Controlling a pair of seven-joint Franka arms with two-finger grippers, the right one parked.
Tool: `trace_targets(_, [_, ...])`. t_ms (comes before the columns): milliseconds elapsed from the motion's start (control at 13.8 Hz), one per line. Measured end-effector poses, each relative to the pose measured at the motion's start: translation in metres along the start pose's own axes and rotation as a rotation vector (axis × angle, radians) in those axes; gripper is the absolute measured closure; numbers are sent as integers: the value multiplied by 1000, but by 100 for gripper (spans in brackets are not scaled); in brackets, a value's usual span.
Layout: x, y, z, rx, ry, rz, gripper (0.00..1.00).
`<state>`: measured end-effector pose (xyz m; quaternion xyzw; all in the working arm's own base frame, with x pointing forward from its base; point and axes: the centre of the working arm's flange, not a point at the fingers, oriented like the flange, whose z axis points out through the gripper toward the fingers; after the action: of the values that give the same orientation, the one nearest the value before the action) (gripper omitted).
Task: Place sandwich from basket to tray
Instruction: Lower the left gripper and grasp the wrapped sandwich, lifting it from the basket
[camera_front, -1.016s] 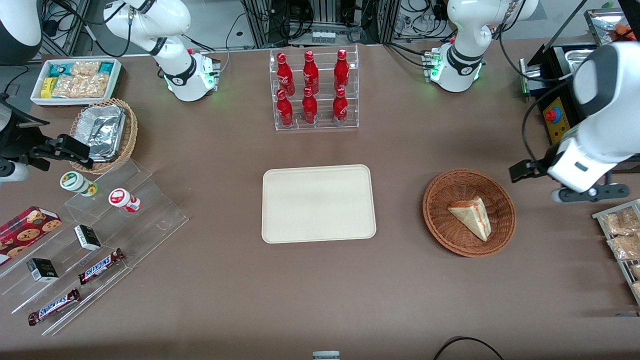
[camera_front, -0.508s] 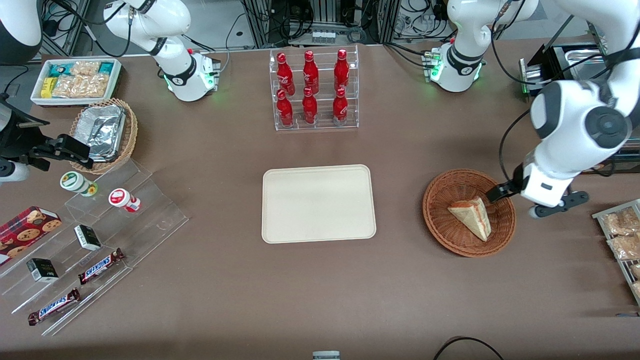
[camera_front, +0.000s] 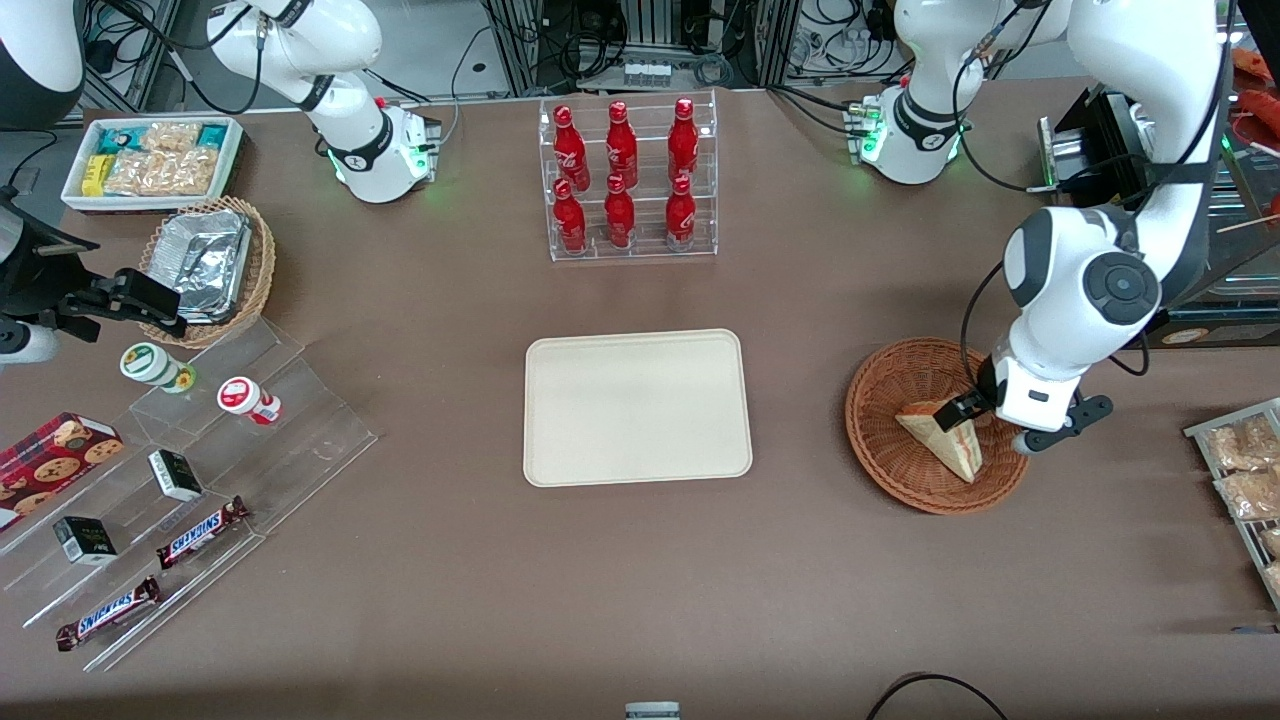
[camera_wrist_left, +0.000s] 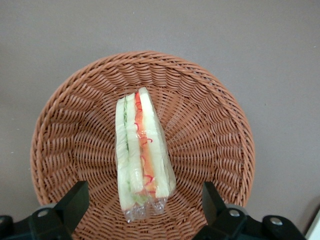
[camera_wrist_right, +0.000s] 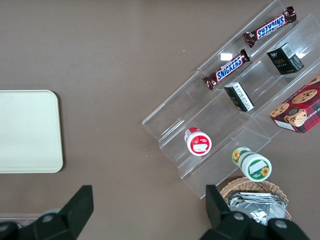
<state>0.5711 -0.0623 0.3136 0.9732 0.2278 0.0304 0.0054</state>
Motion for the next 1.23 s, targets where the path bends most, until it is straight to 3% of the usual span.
trace_targets(508, [-4,-1,41,-2,-10,-40,0])
trace_targets(653, [-3,-1,51,-7,-7,-41,4])
trace_targets(1016, [-3,-2,64,-5,-13,-45,57])
trace_targets(1161, [-3,-1,63,-5,-12,-45,71])
trace_targets(1234, [-2,-1,61,-3,-15,-45,73])
